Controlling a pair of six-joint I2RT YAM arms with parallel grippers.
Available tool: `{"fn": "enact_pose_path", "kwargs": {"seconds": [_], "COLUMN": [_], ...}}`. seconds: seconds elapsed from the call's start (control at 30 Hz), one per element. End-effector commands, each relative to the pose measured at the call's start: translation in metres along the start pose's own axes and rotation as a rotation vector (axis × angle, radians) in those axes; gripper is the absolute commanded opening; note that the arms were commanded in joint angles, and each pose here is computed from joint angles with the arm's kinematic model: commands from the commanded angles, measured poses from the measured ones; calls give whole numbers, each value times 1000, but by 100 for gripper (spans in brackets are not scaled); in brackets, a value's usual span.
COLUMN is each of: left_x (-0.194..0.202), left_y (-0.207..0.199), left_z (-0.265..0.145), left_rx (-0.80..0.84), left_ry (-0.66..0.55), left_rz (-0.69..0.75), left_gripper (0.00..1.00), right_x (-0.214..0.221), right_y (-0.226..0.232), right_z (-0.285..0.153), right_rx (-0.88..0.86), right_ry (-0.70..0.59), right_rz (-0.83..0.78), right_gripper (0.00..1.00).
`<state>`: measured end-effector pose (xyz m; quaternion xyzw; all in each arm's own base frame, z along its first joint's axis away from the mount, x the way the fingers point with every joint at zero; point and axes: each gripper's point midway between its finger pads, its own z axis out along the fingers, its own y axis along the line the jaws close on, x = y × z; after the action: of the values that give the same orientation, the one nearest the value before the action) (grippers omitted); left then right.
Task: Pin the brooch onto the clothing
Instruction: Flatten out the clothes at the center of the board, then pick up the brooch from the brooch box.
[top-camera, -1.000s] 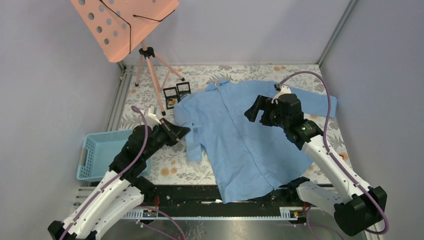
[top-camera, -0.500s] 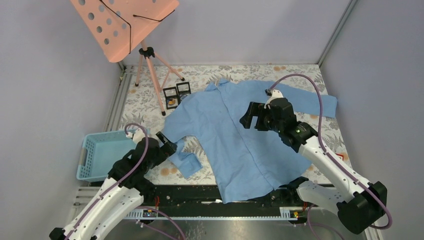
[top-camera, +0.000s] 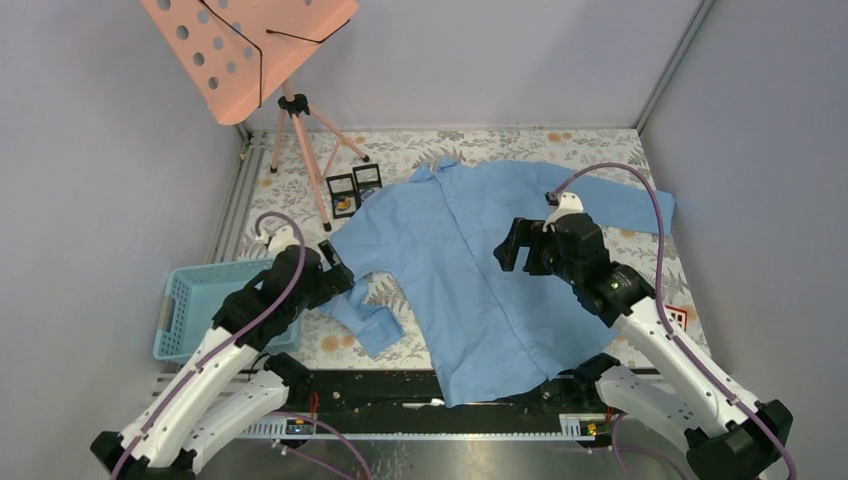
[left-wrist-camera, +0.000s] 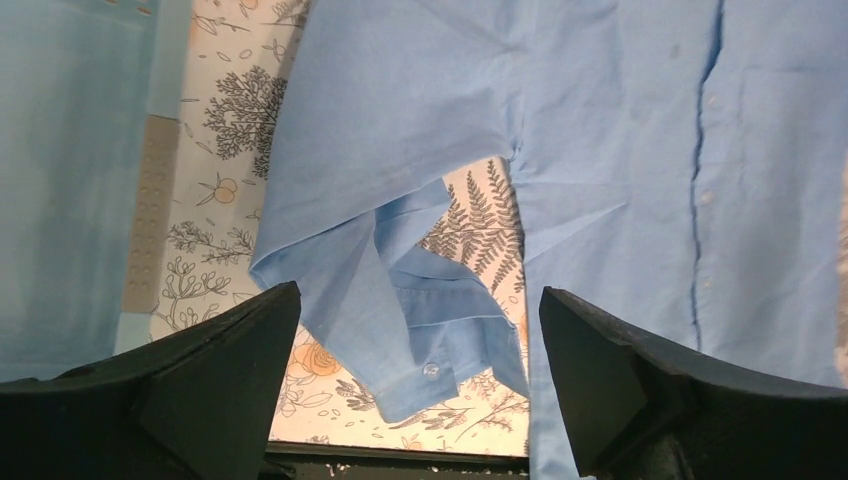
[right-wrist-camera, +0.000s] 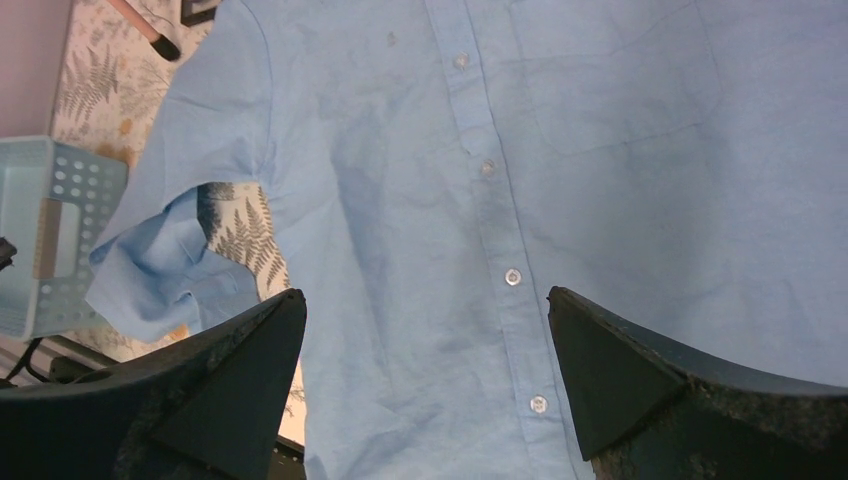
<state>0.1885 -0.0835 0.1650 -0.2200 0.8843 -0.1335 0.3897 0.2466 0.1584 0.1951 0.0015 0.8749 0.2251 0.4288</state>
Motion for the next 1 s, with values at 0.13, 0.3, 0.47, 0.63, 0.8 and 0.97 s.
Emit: {"fn": "enact_pose_path", "kwargs": {"seconds": [0.13,0.3,0.47,0.63,0.8,0.97], "left_x": [-14,-55,-92,-119,-137,-137], "left_y": [-25,-7,17,36,17,-35], "left_z": [22,34,33,26,35,51], "left_rx": [51,-17,-27,-121,-60,-57], "left_ry": [11,-26,-78,-167,-225,-236], "left_rz": [102,35,-97,-97,-84,62], "left_gripper": [99,99,99,99,99,98], "right_x": [14,20,17,4,-2,-1], "right_y": [-16,-24,-33,-37,-30,-31], "right_z": [-8,-12,-21,-28,-23,-20], "right_rx": [44,74,127,172,152,146], "right_ry": [4,27,23,-2,-20,-30], "right_rz": [-42,-67,-92,-97,-73,-72], "right_gripper": [99,100,100,100,100,100]}}
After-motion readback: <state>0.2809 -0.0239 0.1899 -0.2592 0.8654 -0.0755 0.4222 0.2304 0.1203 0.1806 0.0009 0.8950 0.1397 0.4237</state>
